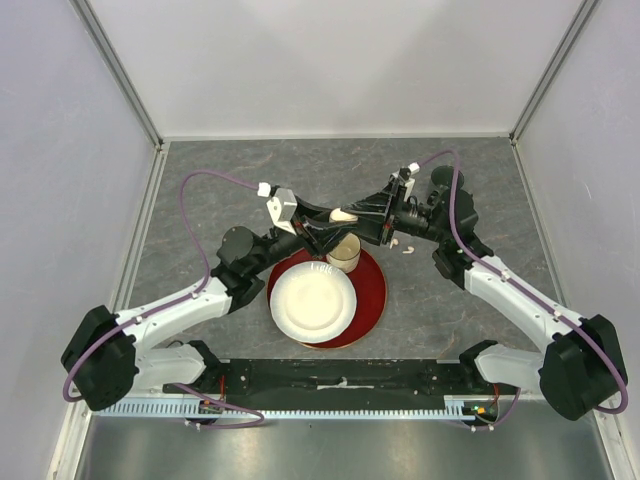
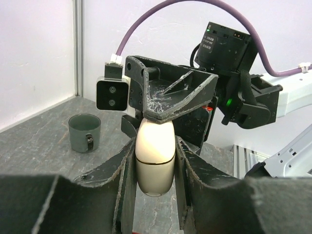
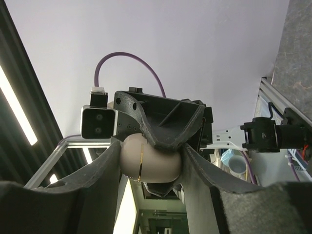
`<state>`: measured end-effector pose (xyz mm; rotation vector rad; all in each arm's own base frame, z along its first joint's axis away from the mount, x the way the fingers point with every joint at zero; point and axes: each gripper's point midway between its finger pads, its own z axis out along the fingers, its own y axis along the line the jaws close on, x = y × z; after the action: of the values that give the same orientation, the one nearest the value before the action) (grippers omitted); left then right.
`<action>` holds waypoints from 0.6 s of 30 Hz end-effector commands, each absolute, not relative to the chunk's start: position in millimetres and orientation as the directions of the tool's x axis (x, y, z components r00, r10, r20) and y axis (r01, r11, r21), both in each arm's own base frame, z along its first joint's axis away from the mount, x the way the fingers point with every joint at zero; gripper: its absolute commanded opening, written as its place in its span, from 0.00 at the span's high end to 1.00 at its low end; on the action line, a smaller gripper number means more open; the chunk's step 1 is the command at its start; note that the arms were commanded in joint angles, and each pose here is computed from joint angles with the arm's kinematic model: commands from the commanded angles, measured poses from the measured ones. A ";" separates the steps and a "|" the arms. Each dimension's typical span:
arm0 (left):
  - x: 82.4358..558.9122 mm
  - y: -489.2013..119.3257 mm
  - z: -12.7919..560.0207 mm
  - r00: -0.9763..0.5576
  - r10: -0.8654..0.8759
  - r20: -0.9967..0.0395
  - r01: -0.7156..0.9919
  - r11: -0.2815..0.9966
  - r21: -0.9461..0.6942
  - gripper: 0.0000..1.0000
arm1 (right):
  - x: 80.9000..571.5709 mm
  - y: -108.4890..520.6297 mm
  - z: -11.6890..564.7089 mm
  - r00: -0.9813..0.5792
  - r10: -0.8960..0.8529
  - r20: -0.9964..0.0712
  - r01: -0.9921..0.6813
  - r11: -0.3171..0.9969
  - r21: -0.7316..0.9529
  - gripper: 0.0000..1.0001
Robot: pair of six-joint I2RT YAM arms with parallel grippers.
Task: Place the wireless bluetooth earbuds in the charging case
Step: Pick up the charging case at the center of the board.
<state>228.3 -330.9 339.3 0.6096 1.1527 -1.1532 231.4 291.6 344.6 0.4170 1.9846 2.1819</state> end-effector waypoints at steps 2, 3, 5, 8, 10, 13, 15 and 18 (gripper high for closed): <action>227.4 -328.1 345.8 -0.012 -0.432 -0.902 0.920 0.349 -0.179 0.60 | 218.1 284.3 380.7 -0.955 0.290 0.058 -0.012 -0.233 0.972 0.71; 226.1 -328.1 347.2 -0.008 -0.439 -0.898 0.922 0.345 -0.177 0.60 | 218.3 283.8 382.0 -0.954 0.293 0.062 -0.012 -0.244 0.970 0.71; 225.5 -327.5 346.2 -0.003 -0.442 -0.897 0.922 0.347 -0.174 0.60 | 218.5 283.0 381.8 -0.953 0.295 0.069 -0.007 -0.249 0.968 0.71; 222.3 -326.4 348.0 0.014 -0.454 -0.891 0.926 0.343 -0.160 0.60 | 217.5 282.8 385.8 -0.954 0.294 0.059 -0.020 -0.258 0.966 0.71; 221.8 -326.7 348.6 0.018 -0.457 -0.889 0.927 0.342 -0.156 0.60 | 216.9 282.4 387.5 -0.954 0.294 0.057 -0.022 -0.259 0.966 0.71; 221.2 -326.6 348.9 0.027 -0.458 -0.888 0.927 0.344 -0.149 0.60 | 216.2 277.8 394.4 -0.950 0.307 0.059 -0.039 -0.304 0.952 0.71; 220.4 -327.7 349.9 0.030 -0.459 -0.888 0.929 0.341 -0.145 0.60 | 215.8 277.2 396.0 -0.950 0.306 0.062 -0.037 -0.306 0.951 0.71; 220.6 -327.2 351.7 0.035 -0.463 -0.886 0.928 0.345 -0.144 0.60 | 216.4 277.8 392.5 -0.949 0.308 0.062 -0.034 -0.296 0.954 0.71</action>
<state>219.0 -328.9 349.2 0.5831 1.0674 -1.1702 224.9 288.2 355.4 0.4260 1.8874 2.2834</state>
